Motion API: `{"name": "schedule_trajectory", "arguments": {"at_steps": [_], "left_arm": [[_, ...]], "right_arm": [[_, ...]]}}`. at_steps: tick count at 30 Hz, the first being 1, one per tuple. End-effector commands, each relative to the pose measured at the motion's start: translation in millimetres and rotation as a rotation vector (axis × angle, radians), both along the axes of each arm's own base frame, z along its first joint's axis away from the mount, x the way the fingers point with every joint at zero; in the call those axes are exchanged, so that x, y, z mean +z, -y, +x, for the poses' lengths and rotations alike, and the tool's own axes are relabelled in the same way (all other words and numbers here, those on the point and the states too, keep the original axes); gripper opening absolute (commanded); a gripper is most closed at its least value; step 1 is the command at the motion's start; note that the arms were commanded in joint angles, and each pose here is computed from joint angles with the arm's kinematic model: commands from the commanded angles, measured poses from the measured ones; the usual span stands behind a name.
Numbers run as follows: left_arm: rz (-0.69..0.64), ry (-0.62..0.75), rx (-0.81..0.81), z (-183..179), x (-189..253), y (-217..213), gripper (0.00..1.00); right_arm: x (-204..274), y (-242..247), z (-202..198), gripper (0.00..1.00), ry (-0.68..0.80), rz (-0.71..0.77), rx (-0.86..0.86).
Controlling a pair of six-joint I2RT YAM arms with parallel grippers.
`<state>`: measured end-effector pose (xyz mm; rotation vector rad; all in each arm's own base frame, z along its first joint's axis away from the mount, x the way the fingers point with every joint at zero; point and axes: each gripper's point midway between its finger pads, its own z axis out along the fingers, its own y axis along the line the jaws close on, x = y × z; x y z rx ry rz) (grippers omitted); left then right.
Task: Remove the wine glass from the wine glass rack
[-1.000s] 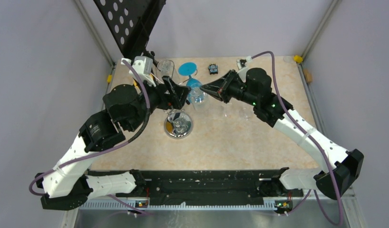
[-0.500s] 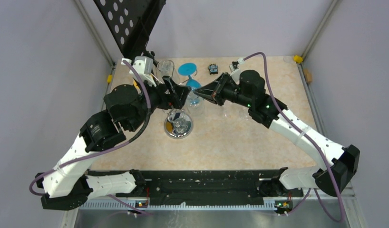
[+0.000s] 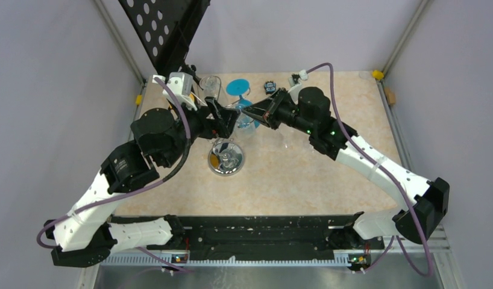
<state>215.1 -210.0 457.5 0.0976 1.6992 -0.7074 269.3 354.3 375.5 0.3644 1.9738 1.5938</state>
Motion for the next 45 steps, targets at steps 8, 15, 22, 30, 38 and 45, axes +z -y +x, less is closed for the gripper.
{"name": "schedule_trajectory", "arguments": {"at_steps": [8,15,22,30,38,45], "left_arm": [[-0.035,0.035,0.022,1,10,-6,0.90],[-0.035,0.032,0.025,1,9,-6,0.90],[-0.054,-0.009,0.010,0,8,0,0.90],[-0.069,-0.036,-0.015,-1,4,8,0.90],[-0.106,-0.055,-0.051,-4,2,17,0.90],[-0.182,-0.095,-0.138,-12,3,36,0.90]], "right_arm": [[63,0,19,0.00,0.108,0.169,-0.109],[62,-1,27,0.00,0.094,0.184,-0.150],[61,14,31,0.00,0.093,0.179,-0.261],[71,31,26,0.00,0.116,0.203,-0.315],[65,50,19,0.00,0.088,0.183,-0.361],[69,73,1,0.00,0.075,0.164,-0.375]]}}
